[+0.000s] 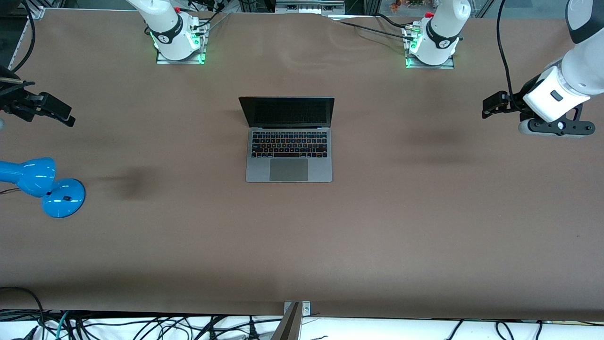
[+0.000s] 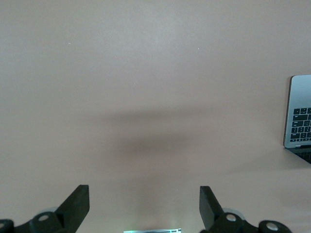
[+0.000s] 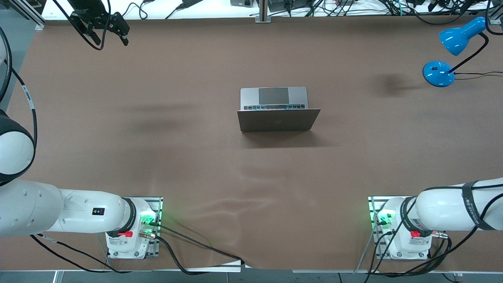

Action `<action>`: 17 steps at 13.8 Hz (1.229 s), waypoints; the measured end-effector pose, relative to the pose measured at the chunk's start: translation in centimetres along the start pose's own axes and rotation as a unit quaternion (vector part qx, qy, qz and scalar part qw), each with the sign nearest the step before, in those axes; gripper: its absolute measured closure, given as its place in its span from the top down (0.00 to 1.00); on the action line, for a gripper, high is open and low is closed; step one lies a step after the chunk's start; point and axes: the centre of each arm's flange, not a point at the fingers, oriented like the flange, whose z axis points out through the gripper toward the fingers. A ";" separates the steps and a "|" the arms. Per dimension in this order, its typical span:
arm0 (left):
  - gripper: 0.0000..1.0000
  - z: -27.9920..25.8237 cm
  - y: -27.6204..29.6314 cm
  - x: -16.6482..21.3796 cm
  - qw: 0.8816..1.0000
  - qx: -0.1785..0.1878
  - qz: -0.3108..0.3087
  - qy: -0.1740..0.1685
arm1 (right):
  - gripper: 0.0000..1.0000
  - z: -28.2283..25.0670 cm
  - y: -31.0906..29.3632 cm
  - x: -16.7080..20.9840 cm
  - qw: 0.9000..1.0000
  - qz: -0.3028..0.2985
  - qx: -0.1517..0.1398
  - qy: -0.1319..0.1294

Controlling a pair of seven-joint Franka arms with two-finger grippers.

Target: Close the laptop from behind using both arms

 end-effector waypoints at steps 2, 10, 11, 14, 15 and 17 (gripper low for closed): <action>1.00 0.0 0.5 0.0 1.000 0.000 0.004 -0.001 | 1.00 0.0 0.0 0.0 1.000 0.000 0.000 0.000; 1.00 -0.9 8.0 -1.8 1.000 -0.017 -0.011 -0.002 | 1.00 0.0 0.0 0.0 1.000 0.000 0.000 0.000; 1.00 -0.9 8.9 -2.0 1.000 -0.016 -0.014 -0.003 | 1.00 0.0 0.0 0.0 1.000 0.000 0.000 0.000; 1.00 -0.7 12.5 -2.8 1.000 -0.011 -0.019 -0.005 | 1.00 0.0 0.0 0.0 1.000 0.000 0.000 0.000; 1.00 -0.5 14.0 -3.2 1.000 -0.012 -0.021 -0.006 | 1.00 0.0 -0.1 0.0 1.000 0.000 0.000 -0.001; 1.00 -0.4 16.7 -4.0 0.999 -0.017 -0.027 -0.011 | 1.00 0.0 -0.1 0.0 1.000 -0.001 0.000 -0.001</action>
